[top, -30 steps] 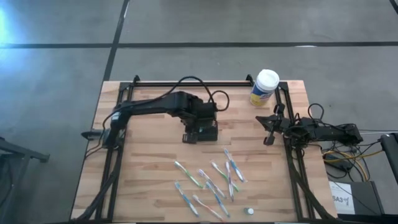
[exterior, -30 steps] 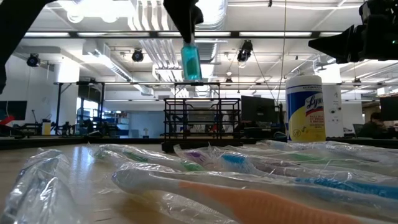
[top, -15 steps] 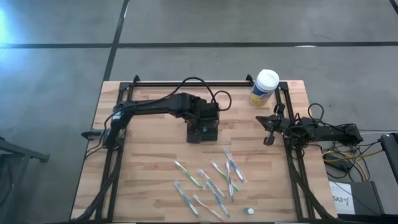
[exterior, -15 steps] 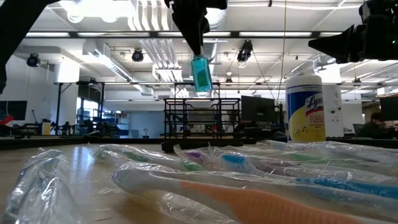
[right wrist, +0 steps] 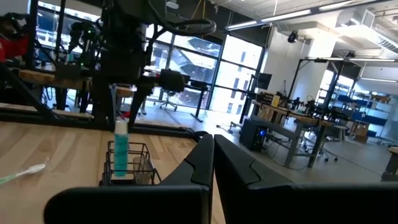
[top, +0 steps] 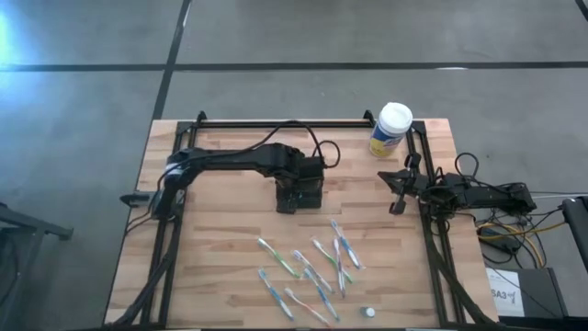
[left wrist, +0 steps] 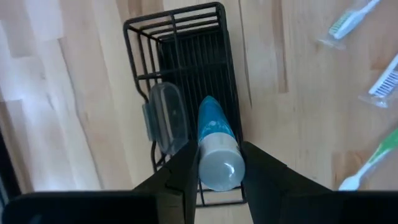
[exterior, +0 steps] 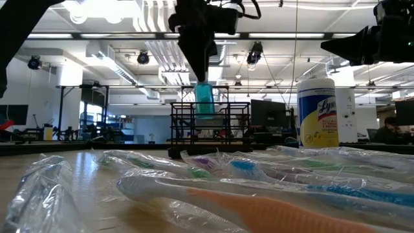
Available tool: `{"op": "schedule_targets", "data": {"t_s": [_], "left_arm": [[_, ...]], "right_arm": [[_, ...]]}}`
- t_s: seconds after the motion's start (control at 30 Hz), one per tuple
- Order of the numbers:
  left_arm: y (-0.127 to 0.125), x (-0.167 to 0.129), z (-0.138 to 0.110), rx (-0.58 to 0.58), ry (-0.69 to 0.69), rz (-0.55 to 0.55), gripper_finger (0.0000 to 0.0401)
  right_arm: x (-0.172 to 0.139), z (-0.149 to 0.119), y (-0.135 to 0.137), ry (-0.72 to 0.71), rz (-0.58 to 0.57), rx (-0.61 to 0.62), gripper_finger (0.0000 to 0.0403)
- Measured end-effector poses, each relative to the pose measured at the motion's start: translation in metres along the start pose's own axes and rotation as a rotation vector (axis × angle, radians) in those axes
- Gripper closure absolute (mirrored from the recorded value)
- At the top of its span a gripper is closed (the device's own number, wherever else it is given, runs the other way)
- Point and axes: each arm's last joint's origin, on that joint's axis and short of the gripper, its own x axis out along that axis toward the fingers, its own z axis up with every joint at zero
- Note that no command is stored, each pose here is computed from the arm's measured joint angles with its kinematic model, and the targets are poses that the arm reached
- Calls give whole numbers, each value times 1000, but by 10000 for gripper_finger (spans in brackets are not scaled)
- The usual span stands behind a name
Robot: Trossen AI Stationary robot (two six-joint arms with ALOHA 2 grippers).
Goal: Pick & Place toothbrushing station
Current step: Put the top blue mouthwash into the black mesh organizer
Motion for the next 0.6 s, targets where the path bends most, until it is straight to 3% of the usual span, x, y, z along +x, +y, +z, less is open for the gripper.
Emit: {"op": "schedule_targets", "data": {"t_s": [0.6], "left_arm": [[1, 24, -2, -10, -10, -19, 301]], "right_arm": [[1, -1, 1, 12, 3, -11, 394]]}}
